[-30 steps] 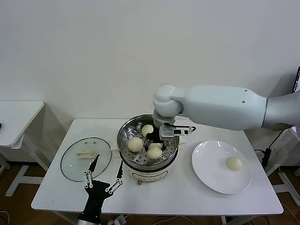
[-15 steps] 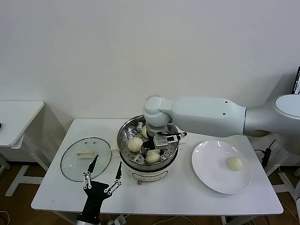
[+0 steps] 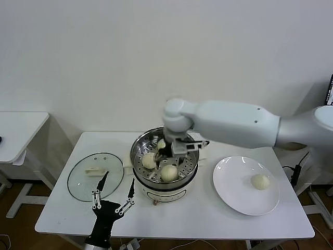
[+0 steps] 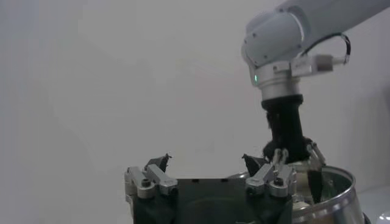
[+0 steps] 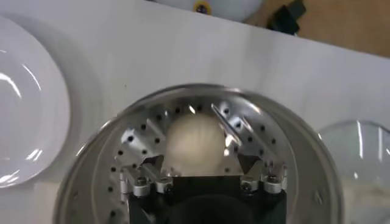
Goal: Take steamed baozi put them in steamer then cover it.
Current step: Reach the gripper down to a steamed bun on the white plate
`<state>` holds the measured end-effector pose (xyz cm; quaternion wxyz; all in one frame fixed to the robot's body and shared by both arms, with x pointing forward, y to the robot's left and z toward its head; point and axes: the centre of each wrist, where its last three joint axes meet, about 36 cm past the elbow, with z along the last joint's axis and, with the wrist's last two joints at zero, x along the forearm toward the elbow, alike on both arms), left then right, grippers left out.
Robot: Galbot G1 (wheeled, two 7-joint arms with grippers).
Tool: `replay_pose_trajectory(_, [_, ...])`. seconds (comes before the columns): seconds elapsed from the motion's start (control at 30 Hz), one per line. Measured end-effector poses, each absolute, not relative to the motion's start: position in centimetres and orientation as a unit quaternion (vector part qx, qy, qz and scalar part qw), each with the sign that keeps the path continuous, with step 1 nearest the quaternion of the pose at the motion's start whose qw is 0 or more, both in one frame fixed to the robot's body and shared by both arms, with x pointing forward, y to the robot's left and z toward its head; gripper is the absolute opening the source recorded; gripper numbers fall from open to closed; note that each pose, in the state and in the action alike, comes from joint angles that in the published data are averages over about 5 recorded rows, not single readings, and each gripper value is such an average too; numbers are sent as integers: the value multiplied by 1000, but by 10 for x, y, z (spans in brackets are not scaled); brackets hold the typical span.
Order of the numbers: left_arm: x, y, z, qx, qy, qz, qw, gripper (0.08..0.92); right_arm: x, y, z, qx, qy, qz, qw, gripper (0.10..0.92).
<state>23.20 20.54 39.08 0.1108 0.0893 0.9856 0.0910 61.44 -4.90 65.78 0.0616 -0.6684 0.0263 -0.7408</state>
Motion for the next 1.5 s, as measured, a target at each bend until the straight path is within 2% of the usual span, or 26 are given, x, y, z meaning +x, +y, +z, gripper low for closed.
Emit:
replay_pose_trajectory(0.23, [233,203,391,93,985,90,111,823,654,-134,711,-650,190,-734,-62,823])
replay_pose_trajectory(0.4, [232,203,391,94,985,91,111,823,681,-222,722,-623,329,-687,-177,823])
replay_pose_trajectory(0.63, [232,203,390,94,985,91,110,823,694,-342,688,-575,456,-602,-314,823])
replay_pose_trajectory(0.8, [232,202,388,93,986,91,107,823,686,-399,646,-551,495,-554,-379,823])
replay_pose_trajectory(1.07, [232,202,387,92,986,91,106,823,667,-445,587,-528,517,-511,-439,823])
replay_pose_trajectory(1.5, [231,202,384,92,986,93,103,823,646,-470,518,-506,535,-485,-472,823])
